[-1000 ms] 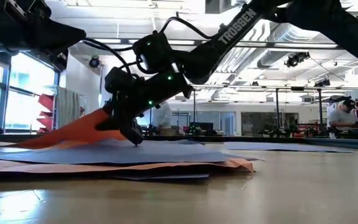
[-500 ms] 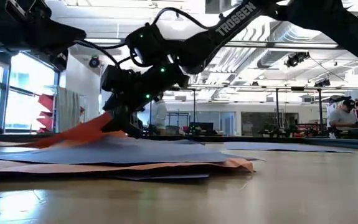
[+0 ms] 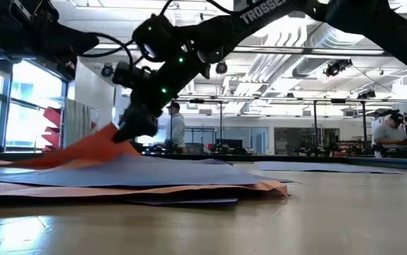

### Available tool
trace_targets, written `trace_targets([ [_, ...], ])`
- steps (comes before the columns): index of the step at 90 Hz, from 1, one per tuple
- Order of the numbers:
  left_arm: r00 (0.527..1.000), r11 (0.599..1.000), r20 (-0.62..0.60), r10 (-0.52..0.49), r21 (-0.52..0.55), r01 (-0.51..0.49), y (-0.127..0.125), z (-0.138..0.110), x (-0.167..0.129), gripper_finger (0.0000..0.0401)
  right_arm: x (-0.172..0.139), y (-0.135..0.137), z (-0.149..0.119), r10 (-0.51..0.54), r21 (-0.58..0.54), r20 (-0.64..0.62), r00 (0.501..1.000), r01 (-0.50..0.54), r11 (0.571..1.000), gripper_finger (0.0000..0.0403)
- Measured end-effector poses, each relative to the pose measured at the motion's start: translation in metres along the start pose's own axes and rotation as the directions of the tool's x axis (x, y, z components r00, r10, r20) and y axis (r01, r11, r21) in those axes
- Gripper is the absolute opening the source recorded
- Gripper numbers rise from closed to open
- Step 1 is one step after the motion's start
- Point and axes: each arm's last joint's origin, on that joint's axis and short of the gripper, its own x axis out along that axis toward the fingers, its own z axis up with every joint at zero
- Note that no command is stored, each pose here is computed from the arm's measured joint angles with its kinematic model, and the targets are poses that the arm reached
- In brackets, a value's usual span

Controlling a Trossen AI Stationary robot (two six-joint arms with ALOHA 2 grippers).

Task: Organize paper
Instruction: Put the orange paper to the top left of the table, then stack the blue paper on top of the blue paper

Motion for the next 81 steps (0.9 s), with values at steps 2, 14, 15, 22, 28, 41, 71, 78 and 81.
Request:
trace_targets([
  [2,1.0,1.0,0.0,-0.001,0.0,0.001,0.0,0.0,0.0,0.0,0.0,0.0,-0.001,0.002,0.005,-0.012,1.0,-0.002,1.0,0.0312],
  [14,1.0,1.0,-0.002,-0.002,0.0,0.002,0.0,0.0,0.0,0.0,-0.001,-0.001,-0.001,-0.073,0.081,-0.059,0.996,0.078,0.994,0.0312],
  [15,1.0,1.0,-0.002,-0.002,0.0,0.002,0.0,0.0,0.0,0.0,-0.001,-0.001,-0.001,-0.09,0.097,-0.063,0.994,0.096,0.991,0.0312],
  [22,1.0,1.0,-0.002,-0.002,0.001,0.002,0.0,0.0,0.0,0.0,-0.002,-0.003,0.003,-0.173,0.239,-0.07,0.982,0.185,0.953,0.0312],
  [28,1.0,1.0,-0.001,-0.002,0.01,0.002,0.0,0.0,0.0,0.0,-0.002,-0.002,0.005,-0.099,0.271,-0.01,0.995,0.098,0.958,0.0312],
  [41,1.0,1.0,0.002,-0.001,0.016,0.001,0.0,0.0,0.0,0.0,-0.002,0.001,0.008,-0.057,0.312,0.029,0.998,0.045,0.949,0.0311],
  [71,1.0,1.0,-0.001,0.001,0.017,-0.001,0.0,0.0,0.0,0.0,-0.016,0.017,0.008,0.019,0.168,-0.109,0.994,0.0,0.986,0.0311],
  [78,1.0,1.0,0.001,0.001,0.016,-0.001,0.0,0.0,0.0,0.0,-0.018,0.017,0.015,0.067,0.2,-0.019,0.998,-0.062,0.978,0.0311],
  [81,1.0,1.0,0.002,0.001,0.016,-0.001,0.0,0.0,0.0,0.0,-0.017,0.015,0.018,0.086,0.234,0.037,0.996,-0.093,0.968,0.0311],
])
